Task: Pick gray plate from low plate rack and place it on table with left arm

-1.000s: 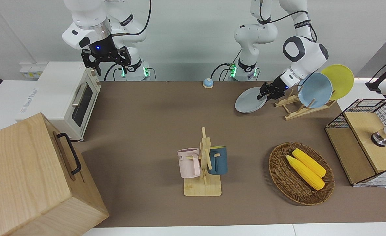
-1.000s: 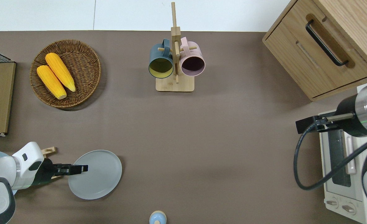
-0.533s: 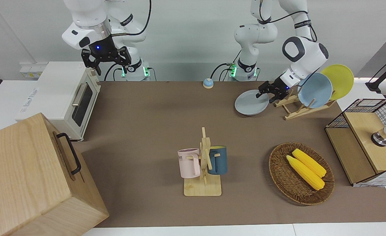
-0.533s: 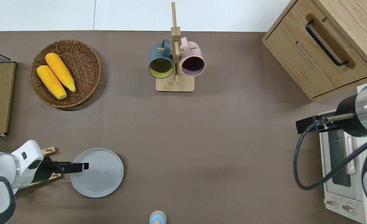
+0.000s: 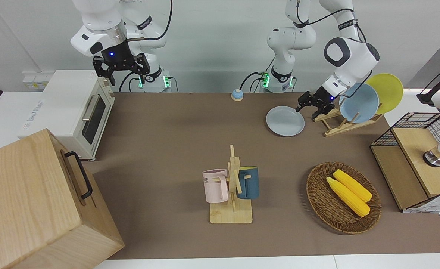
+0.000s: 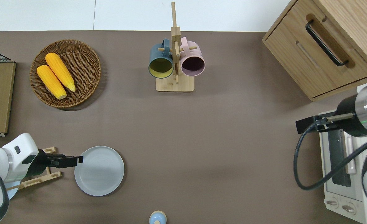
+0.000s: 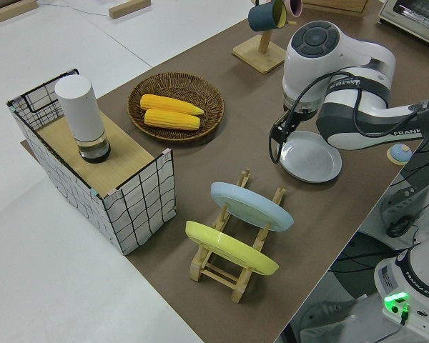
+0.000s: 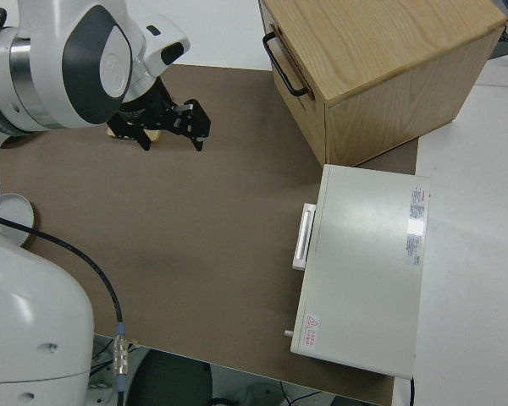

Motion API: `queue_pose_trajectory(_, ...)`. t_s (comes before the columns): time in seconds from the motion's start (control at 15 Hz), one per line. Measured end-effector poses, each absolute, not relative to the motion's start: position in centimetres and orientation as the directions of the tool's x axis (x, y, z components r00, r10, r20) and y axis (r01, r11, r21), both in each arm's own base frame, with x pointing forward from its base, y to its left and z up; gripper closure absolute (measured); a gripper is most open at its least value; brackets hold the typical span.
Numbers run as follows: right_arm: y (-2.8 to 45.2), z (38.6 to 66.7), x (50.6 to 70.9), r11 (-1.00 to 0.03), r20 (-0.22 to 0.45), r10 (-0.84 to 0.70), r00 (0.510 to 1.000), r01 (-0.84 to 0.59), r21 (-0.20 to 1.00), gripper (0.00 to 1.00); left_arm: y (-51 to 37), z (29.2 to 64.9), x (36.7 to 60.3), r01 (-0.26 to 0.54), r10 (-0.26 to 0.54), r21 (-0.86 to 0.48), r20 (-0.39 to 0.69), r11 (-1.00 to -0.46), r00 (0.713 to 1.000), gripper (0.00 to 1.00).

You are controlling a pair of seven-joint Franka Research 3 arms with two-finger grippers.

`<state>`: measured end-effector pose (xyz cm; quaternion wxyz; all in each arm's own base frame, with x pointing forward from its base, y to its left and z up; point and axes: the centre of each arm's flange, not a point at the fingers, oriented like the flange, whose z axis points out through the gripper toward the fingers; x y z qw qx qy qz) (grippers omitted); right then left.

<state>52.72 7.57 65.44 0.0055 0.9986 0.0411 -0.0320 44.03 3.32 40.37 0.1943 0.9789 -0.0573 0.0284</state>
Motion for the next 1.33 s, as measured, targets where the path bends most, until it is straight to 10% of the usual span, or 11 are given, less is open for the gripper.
queue_pose_trajectory(1.33,7.6,65.4,52.7,-0.997,-0.064,0.082,0.995,0.082,0.008,0.01,4.0,63.4,46.3,-0.139,-0.126,0.219,0.075,-0.966,0.989,0.0)
